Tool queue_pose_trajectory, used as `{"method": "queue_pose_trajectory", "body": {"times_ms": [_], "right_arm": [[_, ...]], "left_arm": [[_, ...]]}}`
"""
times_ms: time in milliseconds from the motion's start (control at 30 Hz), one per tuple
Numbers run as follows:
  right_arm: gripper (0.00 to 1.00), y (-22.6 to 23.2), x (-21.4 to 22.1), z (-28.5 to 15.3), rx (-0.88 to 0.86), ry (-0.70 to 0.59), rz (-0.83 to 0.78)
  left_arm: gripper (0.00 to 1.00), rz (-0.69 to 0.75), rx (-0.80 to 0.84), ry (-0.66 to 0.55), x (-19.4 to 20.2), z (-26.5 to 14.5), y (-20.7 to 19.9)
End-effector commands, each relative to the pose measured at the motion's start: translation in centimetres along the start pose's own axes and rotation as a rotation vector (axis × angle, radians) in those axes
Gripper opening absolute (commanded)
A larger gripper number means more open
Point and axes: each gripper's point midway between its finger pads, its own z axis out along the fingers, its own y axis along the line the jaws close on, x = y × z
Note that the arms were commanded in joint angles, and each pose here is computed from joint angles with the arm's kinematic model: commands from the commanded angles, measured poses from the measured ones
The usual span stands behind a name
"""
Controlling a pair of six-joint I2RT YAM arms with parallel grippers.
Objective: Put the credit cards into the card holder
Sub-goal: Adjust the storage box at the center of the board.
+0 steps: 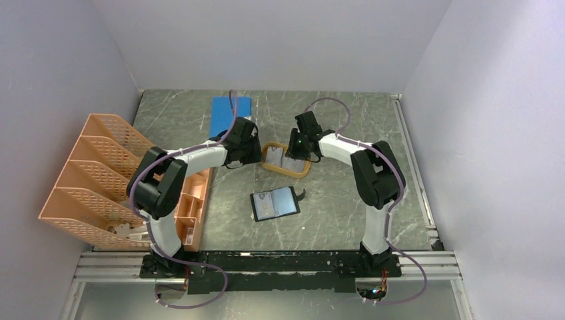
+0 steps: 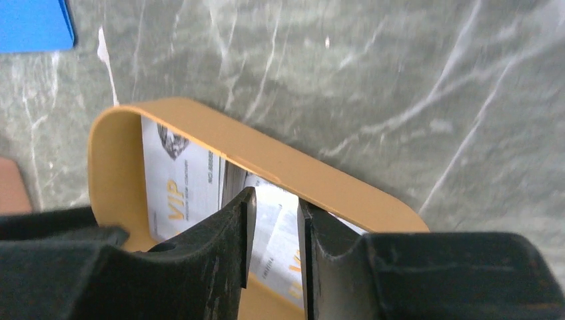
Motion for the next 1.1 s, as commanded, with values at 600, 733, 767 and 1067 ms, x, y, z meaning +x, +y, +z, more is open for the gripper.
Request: {"method": "queue_pose_trajectory", "body": {"times_ms": [600,733,767,1067], "right_arm": [[0.56,0.2,-3.5,-0.4,0.114,-0.069,-0.131],[0.61,1.4,-3.0,-0.6,0.058,-0.044,-0.103],[0.62,1.7,-2.8,-0.6,0.036,-0.036,-0.097],[0.82,2.6,-1.3,0.3,0.011,0.012,-0.106]], "left_arm": [[0.47,0.063,0.017,-0.084,-3.9,-1.4,-1.2],[0.46,0.050,0.026,-0.078,-3.8,-1.0,-1.4],[0.46,0.049,0.028,-0.076,-3.7,-1.0,-1.4],[0.42,0.043,0.028,-0.059,-3.0,-0.4,-1.1]]}}
